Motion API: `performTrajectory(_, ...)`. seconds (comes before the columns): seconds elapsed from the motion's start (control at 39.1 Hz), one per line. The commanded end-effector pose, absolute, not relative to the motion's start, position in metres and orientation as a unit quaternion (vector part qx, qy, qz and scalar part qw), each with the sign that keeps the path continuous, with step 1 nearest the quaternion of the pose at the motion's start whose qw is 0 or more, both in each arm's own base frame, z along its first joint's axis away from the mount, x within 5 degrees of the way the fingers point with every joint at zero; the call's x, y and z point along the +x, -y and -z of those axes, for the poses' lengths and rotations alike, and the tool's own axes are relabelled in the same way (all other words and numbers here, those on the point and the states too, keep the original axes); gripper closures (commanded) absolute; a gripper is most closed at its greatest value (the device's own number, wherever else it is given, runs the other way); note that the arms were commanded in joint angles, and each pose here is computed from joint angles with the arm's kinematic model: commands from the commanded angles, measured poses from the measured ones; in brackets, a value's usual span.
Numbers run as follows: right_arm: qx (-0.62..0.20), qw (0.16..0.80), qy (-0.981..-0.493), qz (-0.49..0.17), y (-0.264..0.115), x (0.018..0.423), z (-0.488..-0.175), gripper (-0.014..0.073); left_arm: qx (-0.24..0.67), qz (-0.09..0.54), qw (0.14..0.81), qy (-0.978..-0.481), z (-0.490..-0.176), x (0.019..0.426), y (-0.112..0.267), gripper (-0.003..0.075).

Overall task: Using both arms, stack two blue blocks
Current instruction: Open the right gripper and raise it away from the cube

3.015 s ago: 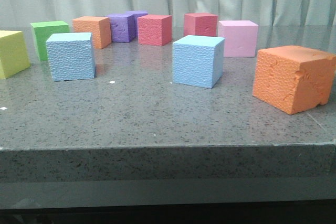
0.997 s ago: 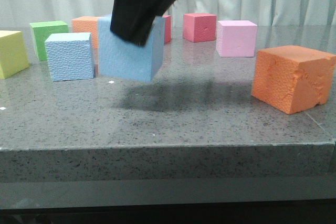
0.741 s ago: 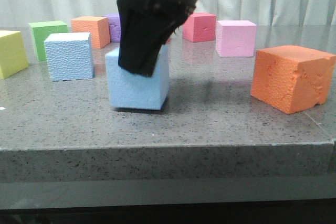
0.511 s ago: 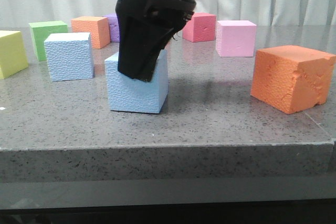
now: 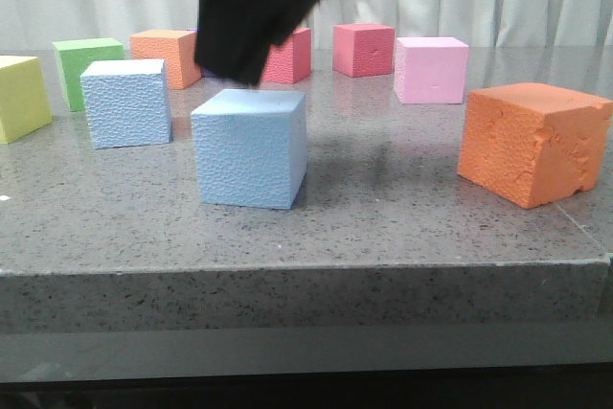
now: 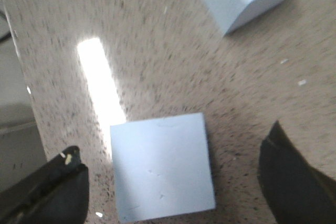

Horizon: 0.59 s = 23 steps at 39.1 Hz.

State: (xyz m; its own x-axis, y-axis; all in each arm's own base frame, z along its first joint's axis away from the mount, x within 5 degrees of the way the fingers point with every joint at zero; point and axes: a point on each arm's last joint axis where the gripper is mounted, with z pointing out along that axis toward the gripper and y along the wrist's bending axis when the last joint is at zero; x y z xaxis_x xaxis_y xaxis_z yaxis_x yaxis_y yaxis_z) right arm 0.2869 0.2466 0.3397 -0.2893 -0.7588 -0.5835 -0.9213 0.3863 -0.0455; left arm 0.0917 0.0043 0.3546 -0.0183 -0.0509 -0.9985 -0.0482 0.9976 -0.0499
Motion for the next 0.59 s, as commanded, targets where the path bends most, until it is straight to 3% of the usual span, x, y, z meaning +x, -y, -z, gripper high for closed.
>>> performTrajectory(0.0, -0.485, 0.346, -0.785, -0.171, -0.235, 0.278, -0.388, -0.0044, -0.034, -0.001, 0.738, -0.674, -0.373, 0.091, -0.005, 0.0103)
performTrajectory(0.15, -0.418, 0.354, -0.816, -0.184, -0.216, 0.283, -0.399, 0.0113, -0.034, -0.001, 0.738, -0.674, -0.373, 0.091, -0.005, 0.0103)
performTrajectory(0.41, -0.311, 0.348, -0.865, -0.186, -0.164, 0.286, -0.419, 0.0512, -0.034, -0.001, 0.738, -0.674, -0.373, 0.091, -0.005, 0.0103)
performTrajectory(0.56, -0.261, 0.352, -0.882, -0.175, -0.130, 0.280, -0.424, 0.0642, -0.034, -0.001, 0.738, -0.674, -0.373, 0.091, -0.005, 0.0103)
